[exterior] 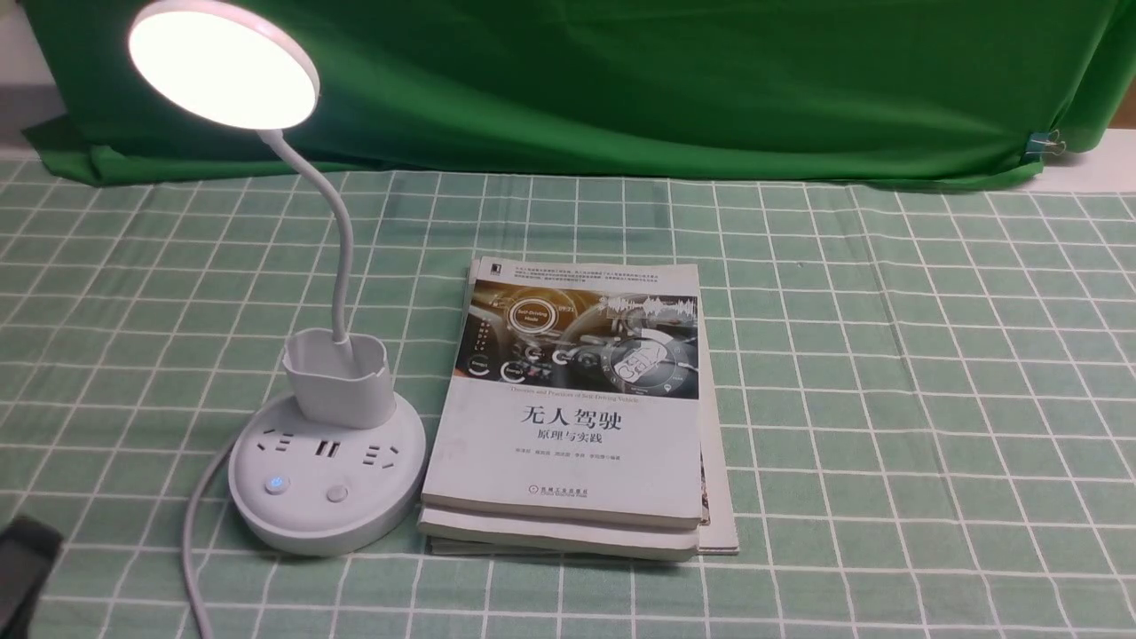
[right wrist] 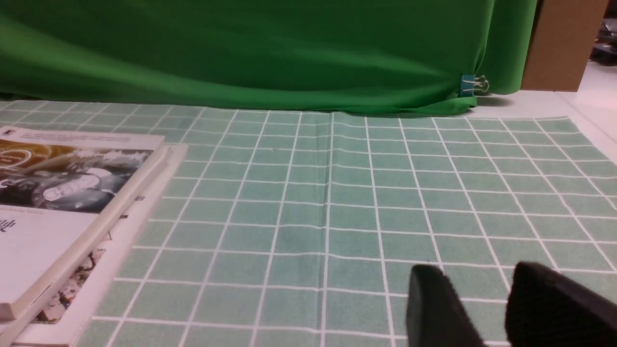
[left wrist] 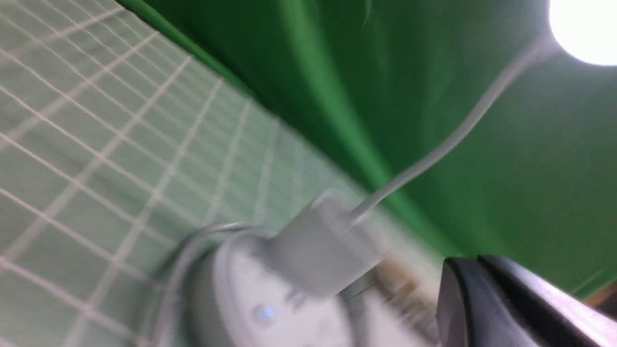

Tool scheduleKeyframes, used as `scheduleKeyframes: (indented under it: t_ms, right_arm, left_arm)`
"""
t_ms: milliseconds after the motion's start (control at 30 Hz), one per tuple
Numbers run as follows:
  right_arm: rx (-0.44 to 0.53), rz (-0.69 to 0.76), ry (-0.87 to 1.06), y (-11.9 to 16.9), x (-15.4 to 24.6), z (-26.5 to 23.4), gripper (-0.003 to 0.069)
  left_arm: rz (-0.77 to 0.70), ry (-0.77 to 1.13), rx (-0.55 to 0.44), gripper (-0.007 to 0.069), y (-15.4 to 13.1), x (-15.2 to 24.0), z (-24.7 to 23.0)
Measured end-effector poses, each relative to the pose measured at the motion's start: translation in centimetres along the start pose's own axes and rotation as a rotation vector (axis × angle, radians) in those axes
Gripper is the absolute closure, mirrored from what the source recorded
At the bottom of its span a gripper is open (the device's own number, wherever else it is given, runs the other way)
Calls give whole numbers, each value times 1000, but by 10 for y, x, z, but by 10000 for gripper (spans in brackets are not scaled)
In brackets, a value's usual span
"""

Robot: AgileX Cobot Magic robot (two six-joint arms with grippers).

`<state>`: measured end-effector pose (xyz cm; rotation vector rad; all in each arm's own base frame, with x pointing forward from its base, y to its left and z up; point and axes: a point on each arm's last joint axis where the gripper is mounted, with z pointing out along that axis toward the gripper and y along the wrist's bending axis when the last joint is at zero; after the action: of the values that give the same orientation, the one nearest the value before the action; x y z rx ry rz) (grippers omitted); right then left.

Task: Turn off the desk lamp on the blue coffee tablecloth by hand.
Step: 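Press the power button on the round power strip under the lamp with the left gripper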

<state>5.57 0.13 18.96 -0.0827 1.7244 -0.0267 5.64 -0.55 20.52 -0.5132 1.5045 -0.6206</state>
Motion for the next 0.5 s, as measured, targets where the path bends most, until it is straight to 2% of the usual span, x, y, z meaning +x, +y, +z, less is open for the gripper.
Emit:
scheduleKeyframes:
  t_ms: [133,300,367,400,433,500]
  right_arm:
    - [0,0,0,0,0,0,417]
    - [0,0,0,0,0,0,417]
    - [0,0,0,0,0,0,417]
    - [0,0,0,0,0,0,417]
    - [0,0,0,0,0,0,417]
    - [0,0,0,0,0,0,417]
  left_arm:
    - [-46,-38,5,624,0,-3,0]
    - [-36,75,21,624,-16,-7,-1]
    - [34,182,19,624,-34,-21,2]
    - [34,182,19,624,-34,-21,2]
    - [115,289,-8,624,-52,-36,9]
    - [207,456,-67,624,-63,-46,22]
